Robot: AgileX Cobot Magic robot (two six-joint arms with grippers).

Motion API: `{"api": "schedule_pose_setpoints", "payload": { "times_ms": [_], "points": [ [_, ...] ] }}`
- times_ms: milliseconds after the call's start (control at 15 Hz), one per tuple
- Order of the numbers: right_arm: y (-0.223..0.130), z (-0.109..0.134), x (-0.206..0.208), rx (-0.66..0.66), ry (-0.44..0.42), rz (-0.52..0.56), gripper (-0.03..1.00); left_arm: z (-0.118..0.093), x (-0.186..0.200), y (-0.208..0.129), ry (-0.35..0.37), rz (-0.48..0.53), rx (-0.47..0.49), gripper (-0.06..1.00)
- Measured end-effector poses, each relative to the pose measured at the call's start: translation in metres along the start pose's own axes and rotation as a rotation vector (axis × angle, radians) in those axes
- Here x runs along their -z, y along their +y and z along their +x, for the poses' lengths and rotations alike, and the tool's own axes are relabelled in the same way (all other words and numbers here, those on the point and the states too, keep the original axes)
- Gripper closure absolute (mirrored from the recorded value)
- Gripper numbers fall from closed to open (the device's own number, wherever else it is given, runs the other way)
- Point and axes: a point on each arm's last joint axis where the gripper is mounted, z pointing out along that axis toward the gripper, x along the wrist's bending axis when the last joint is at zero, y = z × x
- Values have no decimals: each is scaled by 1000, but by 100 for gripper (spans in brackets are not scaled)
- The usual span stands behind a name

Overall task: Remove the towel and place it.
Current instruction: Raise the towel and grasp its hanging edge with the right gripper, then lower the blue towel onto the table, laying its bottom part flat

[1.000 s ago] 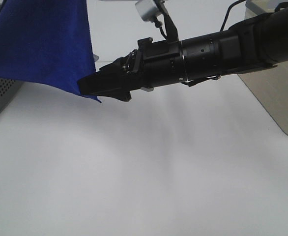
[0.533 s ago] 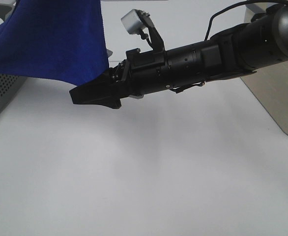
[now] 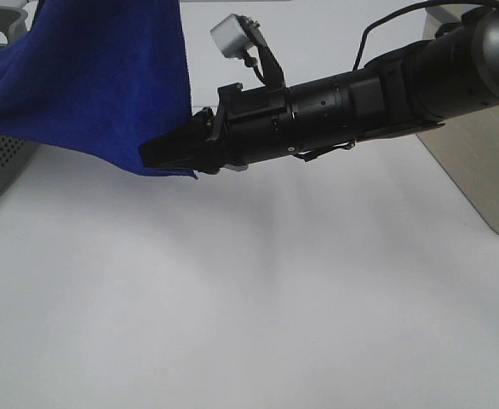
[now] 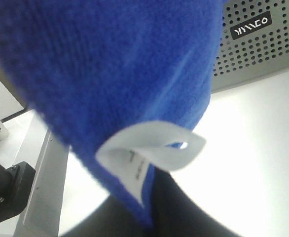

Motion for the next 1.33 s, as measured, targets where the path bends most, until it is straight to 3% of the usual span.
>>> {"api": "schedule_pose_setpoints", "payload": {
  "times_ms": [333, 600, 667, 733, 1133, 1333],
  "points": [
    [0, -1, 0, -57, -11, 2, 95, -1, 0, 0, -7, -3, 7, 94],
    [3, 0, 2, -185, -28, -2, 95, -2, 0, 1, -25, -11, 26, 94],
    [9, 4, 7, -288, -65, 9, 95, -3, 0, 2, -37, -17, 50, 94],
    [13, 9, 11, -306, -93, 34, 95, -4, 0, 2, -40, -17, 72, 94],
    [40, 50, 55, -246, -305, 264, 95, -4, 0, 2, -42, -19, 180, 94],
    [73, 68, 84, -206, -480, 410, 95, -3, 0, 2, -31, -14, 236, 94]
  ]
}}
